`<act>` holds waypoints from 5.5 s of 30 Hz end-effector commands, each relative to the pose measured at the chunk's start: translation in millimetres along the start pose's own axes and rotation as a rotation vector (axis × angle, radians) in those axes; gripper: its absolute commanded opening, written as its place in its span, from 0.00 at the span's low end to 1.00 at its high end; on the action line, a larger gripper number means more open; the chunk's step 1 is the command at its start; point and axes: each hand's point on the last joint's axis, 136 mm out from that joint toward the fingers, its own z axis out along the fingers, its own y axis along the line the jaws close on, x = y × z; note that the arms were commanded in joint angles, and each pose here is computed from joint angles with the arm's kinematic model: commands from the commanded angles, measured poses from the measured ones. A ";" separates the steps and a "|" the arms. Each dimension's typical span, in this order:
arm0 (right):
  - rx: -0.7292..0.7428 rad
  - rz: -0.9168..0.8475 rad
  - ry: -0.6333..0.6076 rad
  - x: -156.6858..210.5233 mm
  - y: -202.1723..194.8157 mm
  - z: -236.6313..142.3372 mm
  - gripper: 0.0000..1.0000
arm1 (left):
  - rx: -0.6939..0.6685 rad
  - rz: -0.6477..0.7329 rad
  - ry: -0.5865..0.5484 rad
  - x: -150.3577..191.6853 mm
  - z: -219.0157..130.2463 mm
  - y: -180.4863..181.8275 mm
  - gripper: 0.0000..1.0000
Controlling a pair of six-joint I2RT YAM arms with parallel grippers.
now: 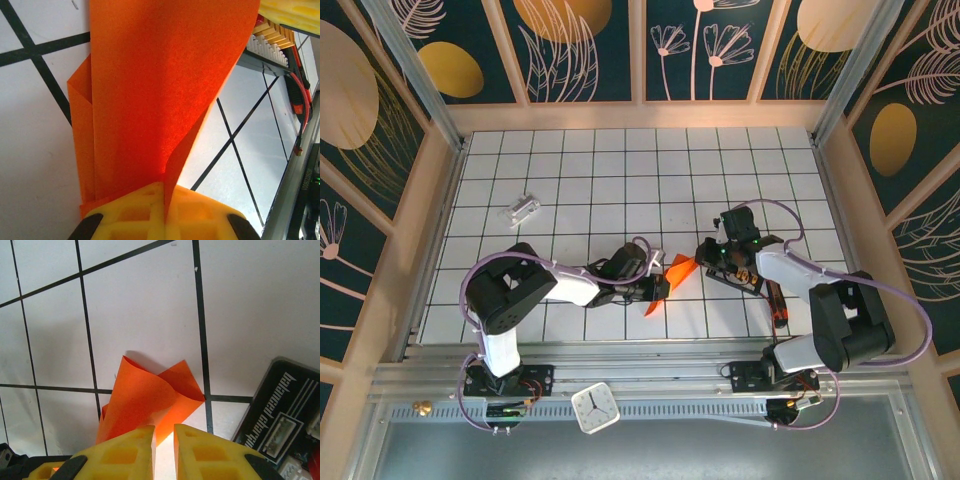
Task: Fold a paper plane with a square sheet of paper (pick it up from the middle)
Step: Perform the fifth fold on the wing at the bottom-center of the table.
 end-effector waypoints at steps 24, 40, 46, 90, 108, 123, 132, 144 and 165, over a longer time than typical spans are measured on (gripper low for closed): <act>-0.071 -0.076 0.075 16.0 20.9 3.6 0.21 | 0.109 -0.237 0.040 0.9 5.5 -2.0 0.00; -0.274 -0.101 0.147 38.3 55.8 9.4 0.13 | 0.123 -0.291 0.078 7.6 8.5 7.3 0.00; -0.312 -0.098 0.175 46.0 65.7 21.6 0.11 | 0.109 -0.308 0.091 11.2 9.7 12.4 0.00; 0.009 -0.056 0.196 50.8 -8.0 51.8 0.10 | -0.017 -0.488 0.215 53.8 16.1 48.7 0.02; 0.077 -0.053 0.213 57.2 -23.7 53.5 0.09 | -0.021 -0.431 0.201 34.4 3.3 27.7 0.20; 0.065 -0.052 0.216 57.0 -22.2 54.8 0.09 | 0.006 -0.258 0.162 22.3 -27.5 -1.7 0.34; 0.058 -0.052 0.220 57.3 -21.2 56.0 0.09 | 0.046 -0.187 0.150 16.1 -27.7 -19.5 0.34; 0.053 -0.049 0.221 57.6 -20.7 56.7 0.09 | 0.008 -0.113 0.174 19.0 -9.7 -19.7 0.25; 0.027 -0.079 0.183 47.5 -11.3 47.9 0.13 | 0.099 -0.192 0.201 38.7 -8.3 -14.6 0.00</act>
